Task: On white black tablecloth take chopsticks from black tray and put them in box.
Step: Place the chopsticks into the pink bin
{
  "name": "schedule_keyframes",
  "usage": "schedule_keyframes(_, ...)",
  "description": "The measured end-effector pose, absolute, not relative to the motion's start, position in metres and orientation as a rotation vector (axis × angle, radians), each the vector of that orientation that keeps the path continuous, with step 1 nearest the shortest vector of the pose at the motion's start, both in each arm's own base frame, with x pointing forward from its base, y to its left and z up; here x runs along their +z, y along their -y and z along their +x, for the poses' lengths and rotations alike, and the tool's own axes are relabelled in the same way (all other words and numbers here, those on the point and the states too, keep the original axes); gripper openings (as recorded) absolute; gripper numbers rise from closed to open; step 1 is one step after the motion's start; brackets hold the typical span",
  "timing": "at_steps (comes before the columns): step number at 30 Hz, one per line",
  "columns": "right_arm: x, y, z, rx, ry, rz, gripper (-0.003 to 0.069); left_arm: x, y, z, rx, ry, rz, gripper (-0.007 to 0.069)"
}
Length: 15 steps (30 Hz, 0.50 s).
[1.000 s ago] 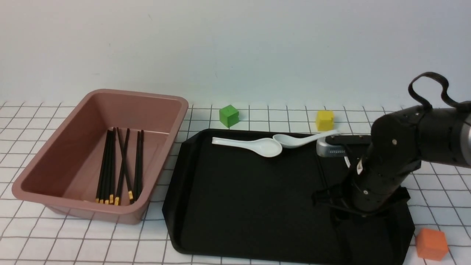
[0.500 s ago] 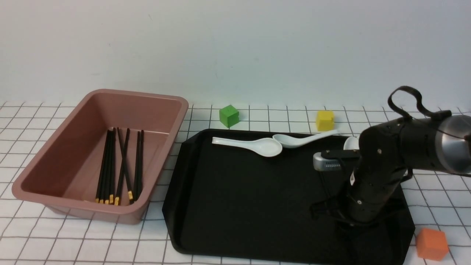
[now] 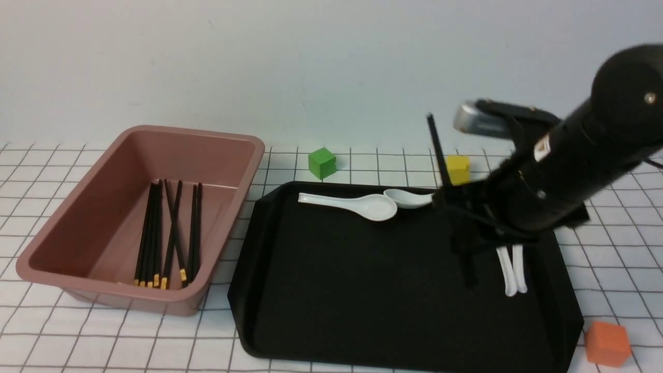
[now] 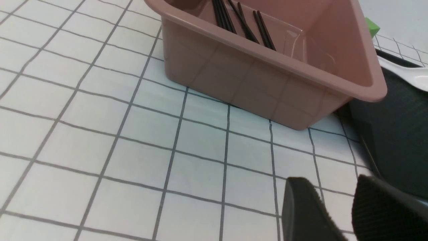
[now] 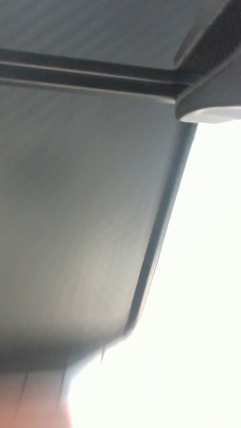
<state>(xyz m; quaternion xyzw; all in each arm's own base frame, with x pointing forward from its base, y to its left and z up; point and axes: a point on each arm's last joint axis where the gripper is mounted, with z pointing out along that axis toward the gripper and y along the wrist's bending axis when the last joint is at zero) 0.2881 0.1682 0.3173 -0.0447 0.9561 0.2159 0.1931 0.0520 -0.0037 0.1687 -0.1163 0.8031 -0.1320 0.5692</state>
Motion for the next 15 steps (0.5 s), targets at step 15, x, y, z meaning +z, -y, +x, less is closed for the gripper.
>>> schedule_keyframes(15,0.269,-0.393,0.371,0.911,-2.364,-0.542,0.011,0.169,0.004,0.052,-0.31,-1.886,-0.273,0.0238)
